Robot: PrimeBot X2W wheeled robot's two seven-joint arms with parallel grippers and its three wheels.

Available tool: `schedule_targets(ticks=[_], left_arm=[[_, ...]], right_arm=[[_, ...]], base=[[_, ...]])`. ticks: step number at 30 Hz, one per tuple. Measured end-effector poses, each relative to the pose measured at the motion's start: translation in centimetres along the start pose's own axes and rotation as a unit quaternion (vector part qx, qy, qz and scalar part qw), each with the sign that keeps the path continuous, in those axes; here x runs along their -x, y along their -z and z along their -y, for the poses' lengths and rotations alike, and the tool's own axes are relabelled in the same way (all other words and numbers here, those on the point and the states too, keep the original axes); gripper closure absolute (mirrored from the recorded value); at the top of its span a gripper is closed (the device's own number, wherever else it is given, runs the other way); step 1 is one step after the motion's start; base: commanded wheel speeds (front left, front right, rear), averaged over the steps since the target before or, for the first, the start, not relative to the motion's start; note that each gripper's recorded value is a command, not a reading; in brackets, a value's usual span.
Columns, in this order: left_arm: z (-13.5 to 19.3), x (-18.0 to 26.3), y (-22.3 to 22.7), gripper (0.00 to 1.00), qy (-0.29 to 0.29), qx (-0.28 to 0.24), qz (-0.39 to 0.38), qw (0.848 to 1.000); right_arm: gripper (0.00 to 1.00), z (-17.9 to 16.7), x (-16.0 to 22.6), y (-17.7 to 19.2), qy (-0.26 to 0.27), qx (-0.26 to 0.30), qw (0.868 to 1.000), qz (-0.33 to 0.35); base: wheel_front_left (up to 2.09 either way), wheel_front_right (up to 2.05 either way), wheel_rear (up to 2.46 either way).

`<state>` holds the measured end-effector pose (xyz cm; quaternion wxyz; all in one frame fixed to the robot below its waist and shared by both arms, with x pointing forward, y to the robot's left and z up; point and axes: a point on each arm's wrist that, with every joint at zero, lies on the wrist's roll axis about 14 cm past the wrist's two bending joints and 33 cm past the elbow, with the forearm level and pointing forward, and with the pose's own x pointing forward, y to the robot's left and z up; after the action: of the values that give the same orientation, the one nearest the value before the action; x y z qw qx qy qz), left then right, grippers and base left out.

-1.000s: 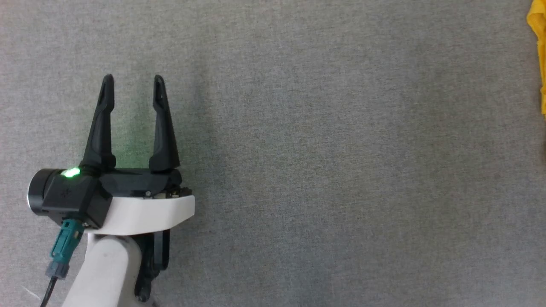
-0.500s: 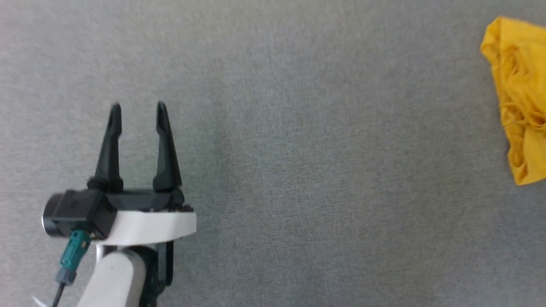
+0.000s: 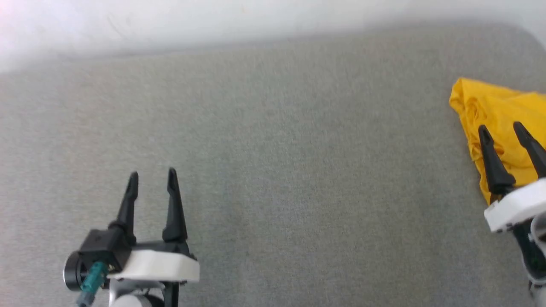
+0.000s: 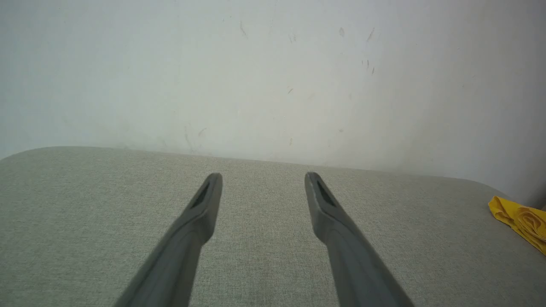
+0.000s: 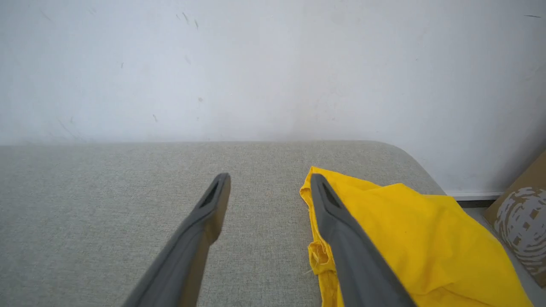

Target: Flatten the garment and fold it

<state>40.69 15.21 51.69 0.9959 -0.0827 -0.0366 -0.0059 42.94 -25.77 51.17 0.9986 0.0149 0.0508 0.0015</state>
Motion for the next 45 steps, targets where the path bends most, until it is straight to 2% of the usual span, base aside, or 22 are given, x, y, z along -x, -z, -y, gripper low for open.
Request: schedule_targets(ticks=[6, 11, 15, 22, 31, 45], left_arm=[[-0.7, 2.4, -1.5, 0.00, -0.005, -0.018, 0.011, 1.000], [-1.6, 3.5, -3.3, 0.00, -0.017, -0.026, 0.035, 0.999], [-2.6, 5.1, -2.7, 0.00, -0.030, -0.030, 0.024, 0.999], [-3.4, 7.2, -1.2, 0.00, -0.043, -0.028, 0.002, 0.999], [-3.2, 8.5, 0.3, 0.00, -0.042, -0.021, -0.018, 0.999], [-3.5, 8.3, 1.2, 0.00, -0.044, -0.021, -0.030, 0.998]], right_arm=[[0.00, -2.0, 3.2, -2.4, -0.002, 0.000, 0.998, 0.062], [0.00, -3.4, 4.9, -3.0, -0.003, 0.014, 0.996, 0.086], [0.00, -3.9, 6.2, -3.0, 0.009, 0.027, 0.994, 0.103], [0.00, -4.5, 7.8, -0.8, 0.011, 0.052, 0.995, 0.088], [0.00, -3.5, 9.0, 1.7, 0.025, 0.019, 0.997, 0.063], [0.00, -3.8, 8.9, 2.9, 0.022, 0.012, 0.999, 0.048]], base=[[0.00, 0.00, 0.00], [0.00, 0.00, 0.00], [0.00, 0.00, 0.00], [0.00, 0.00, 0.00], [0.00, 0.00, 0.00], [0.00, 0.00, 0.00]])
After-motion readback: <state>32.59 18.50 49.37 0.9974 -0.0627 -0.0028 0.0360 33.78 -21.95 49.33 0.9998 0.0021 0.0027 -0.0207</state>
